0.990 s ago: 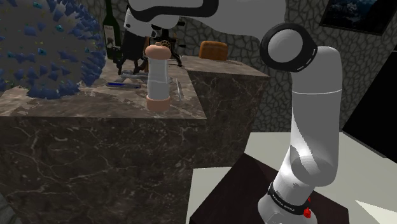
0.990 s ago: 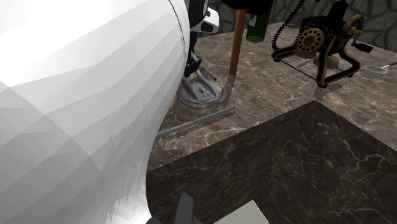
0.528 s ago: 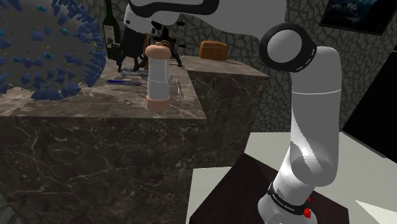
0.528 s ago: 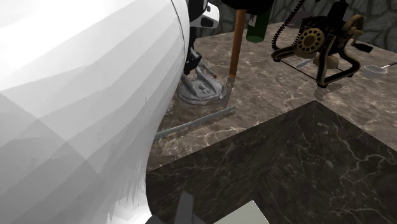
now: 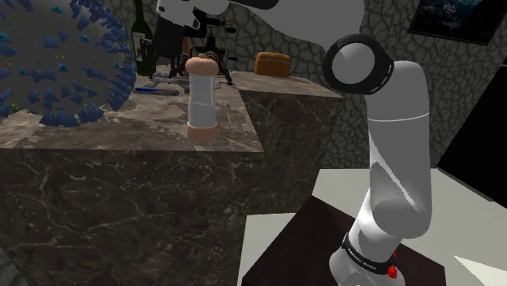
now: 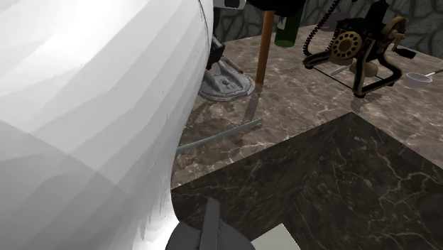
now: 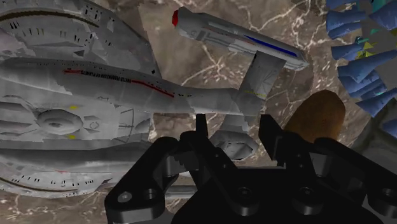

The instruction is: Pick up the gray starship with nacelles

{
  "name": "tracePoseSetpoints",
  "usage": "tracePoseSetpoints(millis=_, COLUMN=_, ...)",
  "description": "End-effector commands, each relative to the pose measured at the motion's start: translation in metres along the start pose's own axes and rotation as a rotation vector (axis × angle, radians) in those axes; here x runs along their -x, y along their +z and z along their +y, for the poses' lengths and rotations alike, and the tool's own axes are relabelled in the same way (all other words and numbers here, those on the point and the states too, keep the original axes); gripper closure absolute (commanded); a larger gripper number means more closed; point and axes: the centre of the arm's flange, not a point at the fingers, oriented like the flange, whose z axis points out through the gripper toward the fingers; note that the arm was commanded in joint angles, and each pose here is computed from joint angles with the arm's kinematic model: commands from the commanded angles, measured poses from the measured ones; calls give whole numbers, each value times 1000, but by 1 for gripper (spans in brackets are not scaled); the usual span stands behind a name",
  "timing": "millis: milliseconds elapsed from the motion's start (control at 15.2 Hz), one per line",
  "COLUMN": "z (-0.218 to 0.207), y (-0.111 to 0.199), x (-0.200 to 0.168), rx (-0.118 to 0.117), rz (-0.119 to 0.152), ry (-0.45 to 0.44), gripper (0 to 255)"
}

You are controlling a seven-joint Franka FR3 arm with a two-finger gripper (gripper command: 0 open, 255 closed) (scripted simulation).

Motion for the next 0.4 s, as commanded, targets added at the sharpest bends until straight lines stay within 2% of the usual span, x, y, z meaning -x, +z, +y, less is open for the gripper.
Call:
tracePoseSetpoints(millis=0, z=-2, y=-10, x=-1, rx=0, rz=0, ry=0, gripper=255)
tracePoseSetpoints(millis=330, z=-7, y=-26, x=-3, rx=0, rz=0, ry=0, gripper=255)
